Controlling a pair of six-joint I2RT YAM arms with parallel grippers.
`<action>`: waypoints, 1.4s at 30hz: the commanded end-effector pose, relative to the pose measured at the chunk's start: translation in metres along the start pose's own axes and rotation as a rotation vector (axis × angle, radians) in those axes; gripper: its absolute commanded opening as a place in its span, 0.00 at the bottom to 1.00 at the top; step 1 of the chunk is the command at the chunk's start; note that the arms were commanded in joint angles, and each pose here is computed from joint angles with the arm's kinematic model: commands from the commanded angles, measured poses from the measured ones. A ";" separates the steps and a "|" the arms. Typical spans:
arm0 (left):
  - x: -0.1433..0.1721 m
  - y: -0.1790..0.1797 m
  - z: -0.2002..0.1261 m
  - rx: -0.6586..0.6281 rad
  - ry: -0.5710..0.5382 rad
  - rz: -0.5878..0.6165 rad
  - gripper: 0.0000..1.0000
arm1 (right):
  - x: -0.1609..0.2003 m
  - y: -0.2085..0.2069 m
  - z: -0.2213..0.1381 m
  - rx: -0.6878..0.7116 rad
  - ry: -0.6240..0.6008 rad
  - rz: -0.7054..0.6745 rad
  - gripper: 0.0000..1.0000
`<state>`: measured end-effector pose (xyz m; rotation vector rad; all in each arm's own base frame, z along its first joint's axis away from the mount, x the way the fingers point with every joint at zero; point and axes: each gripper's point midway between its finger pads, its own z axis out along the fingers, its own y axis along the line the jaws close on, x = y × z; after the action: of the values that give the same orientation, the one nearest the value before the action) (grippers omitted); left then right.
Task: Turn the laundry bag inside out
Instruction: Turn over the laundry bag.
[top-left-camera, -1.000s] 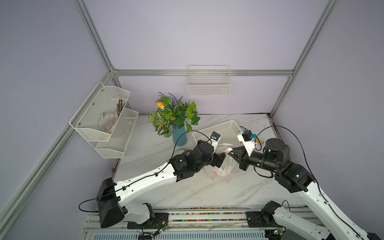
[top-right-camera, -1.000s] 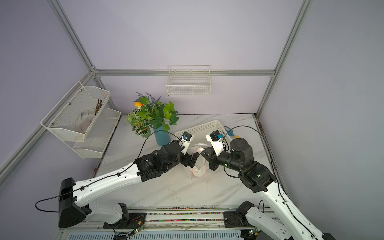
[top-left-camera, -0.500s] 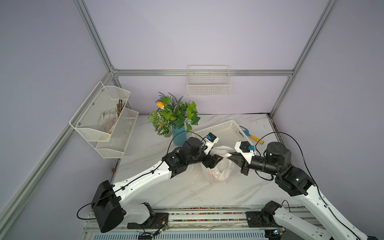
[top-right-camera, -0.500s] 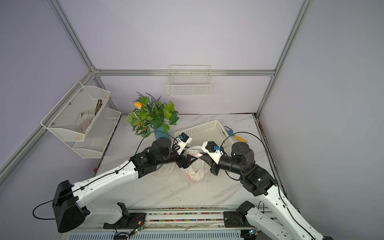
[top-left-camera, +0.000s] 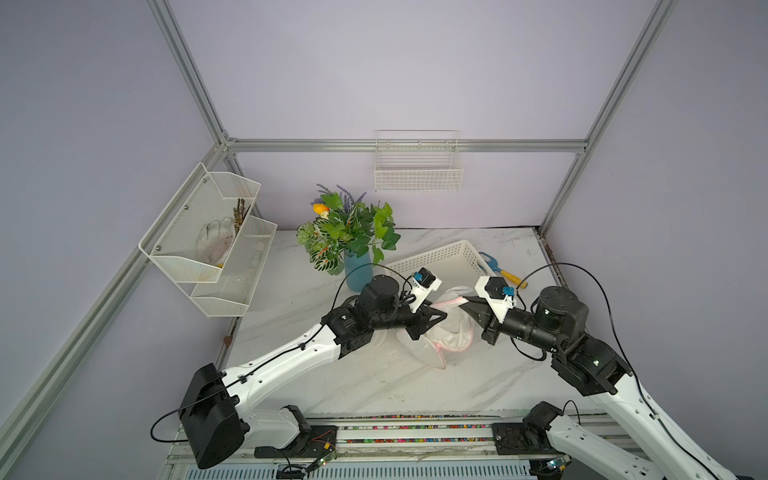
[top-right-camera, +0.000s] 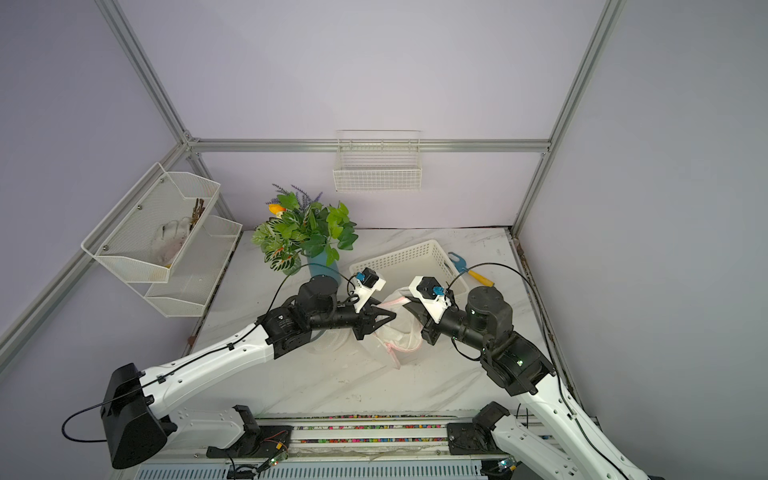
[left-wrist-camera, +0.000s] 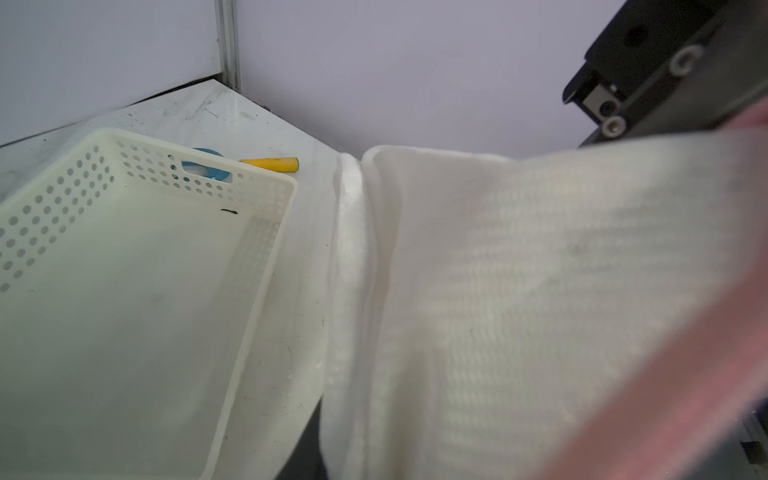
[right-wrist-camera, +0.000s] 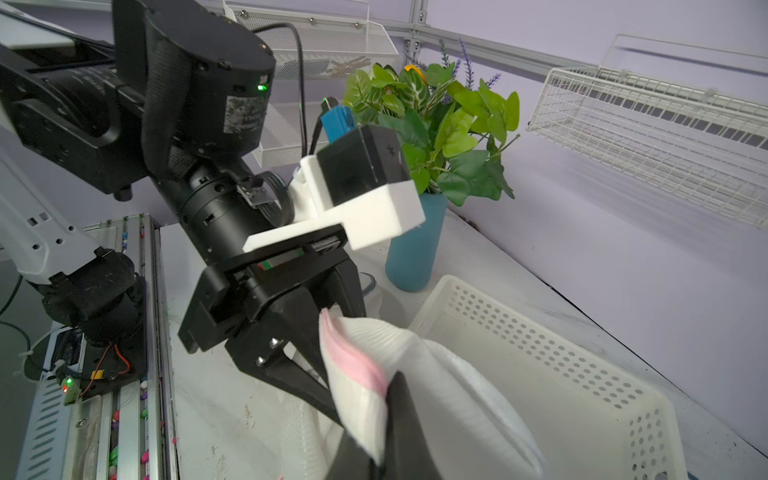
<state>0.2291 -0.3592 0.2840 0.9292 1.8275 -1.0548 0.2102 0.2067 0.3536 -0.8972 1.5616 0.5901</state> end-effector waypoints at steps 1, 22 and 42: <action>-0.025 -0.016 -0.011 0.061 -0.075 0.028 0.15 | -0.005 -0.015 -0.005 0.096 -0.015 0.045 0.00; 0.003 -0.068 -0.017 0.255 0.102 0.255 0.00 | -0.008 -0.059 -0.005 0.326 0.031 0.090 0.00; 0.007 -0.105 -0.076 0.328 -0.147 0.848 0.00 | 0.099 -0.042 -0.001 0.282 0.408 0.193 0.42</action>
<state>0.1451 -0.3308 0.2831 1.5668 1.2995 -0.7984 0.2330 0.1876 0.2934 -0.7715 1.9163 0.4566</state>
